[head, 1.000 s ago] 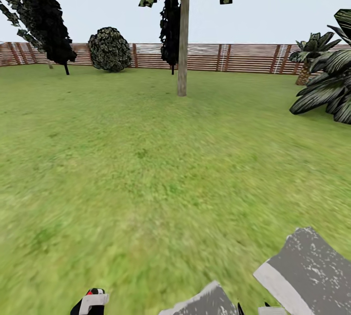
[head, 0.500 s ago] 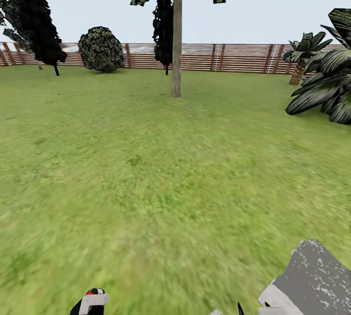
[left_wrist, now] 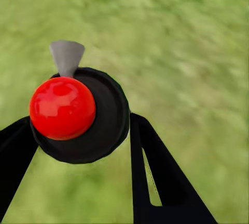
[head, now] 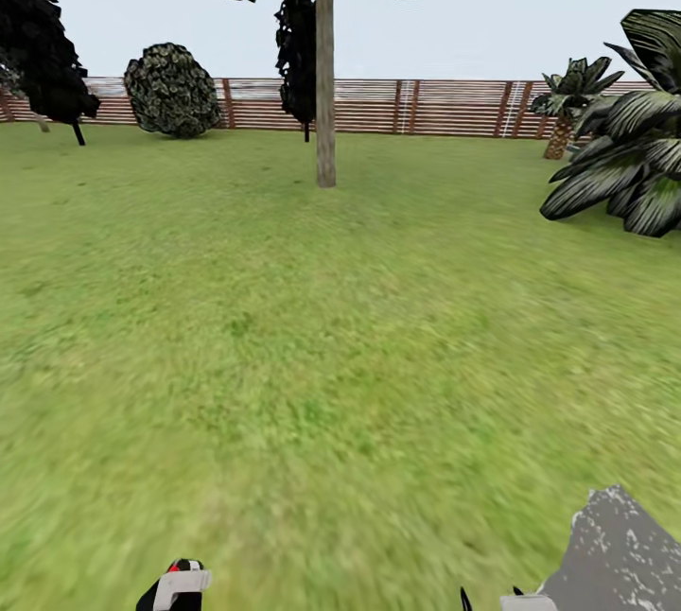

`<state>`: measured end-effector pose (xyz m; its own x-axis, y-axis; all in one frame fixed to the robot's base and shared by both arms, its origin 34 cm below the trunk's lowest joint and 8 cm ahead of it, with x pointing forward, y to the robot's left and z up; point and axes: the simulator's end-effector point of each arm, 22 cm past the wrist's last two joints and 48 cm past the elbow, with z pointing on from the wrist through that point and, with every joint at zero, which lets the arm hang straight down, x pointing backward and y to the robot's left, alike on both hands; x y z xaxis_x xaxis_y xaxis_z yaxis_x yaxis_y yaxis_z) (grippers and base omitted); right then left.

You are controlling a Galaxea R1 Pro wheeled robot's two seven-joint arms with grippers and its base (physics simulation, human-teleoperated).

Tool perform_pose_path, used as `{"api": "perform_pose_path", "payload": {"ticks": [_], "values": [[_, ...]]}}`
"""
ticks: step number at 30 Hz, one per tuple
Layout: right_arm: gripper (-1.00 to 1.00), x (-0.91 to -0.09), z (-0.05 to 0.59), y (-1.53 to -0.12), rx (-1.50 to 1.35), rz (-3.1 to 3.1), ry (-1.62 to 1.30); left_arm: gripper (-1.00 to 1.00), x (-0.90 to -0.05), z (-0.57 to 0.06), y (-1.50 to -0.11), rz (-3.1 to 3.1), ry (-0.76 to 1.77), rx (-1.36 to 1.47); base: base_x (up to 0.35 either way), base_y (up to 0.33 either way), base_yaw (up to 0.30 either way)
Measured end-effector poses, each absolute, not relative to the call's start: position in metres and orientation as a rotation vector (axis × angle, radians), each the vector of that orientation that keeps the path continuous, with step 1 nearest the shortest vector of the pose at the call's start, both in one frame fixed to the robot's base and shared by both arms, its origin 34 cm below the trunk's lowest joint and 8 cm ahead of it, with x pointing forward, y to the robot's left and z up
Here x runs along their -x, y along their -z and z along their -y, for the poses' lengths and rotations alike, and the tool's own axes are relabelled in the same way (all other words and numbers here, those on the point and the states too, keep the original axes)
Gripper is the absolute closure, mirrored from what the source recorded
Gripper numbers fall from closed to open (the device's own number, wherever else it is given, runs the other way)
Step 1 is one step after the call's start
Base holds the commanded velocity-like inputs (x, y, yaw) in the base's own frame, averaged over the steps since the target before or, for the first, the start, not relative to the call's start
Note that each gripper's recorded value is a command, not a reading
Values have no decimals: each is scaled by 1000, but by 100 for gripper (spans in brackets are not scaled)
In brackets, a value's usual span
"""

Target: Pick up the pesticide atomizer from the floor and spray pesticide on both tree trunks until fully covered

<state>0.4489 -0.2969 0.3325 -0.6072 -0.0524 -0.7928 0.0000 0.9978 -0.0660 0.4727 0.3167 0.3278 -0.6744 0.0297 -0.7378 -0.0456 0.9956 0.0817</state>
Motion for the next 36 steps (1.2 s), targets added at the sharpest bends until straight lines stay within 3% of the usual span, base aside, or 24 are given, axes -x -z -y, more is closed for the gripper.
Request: {"api": "perform_pose_path", "payload": {"ticks": [36], "values": [[-100,-449,296,-333,35,-2222,72,100,-473,-316,-328,-2308,-117,11,339,0,0]]}}
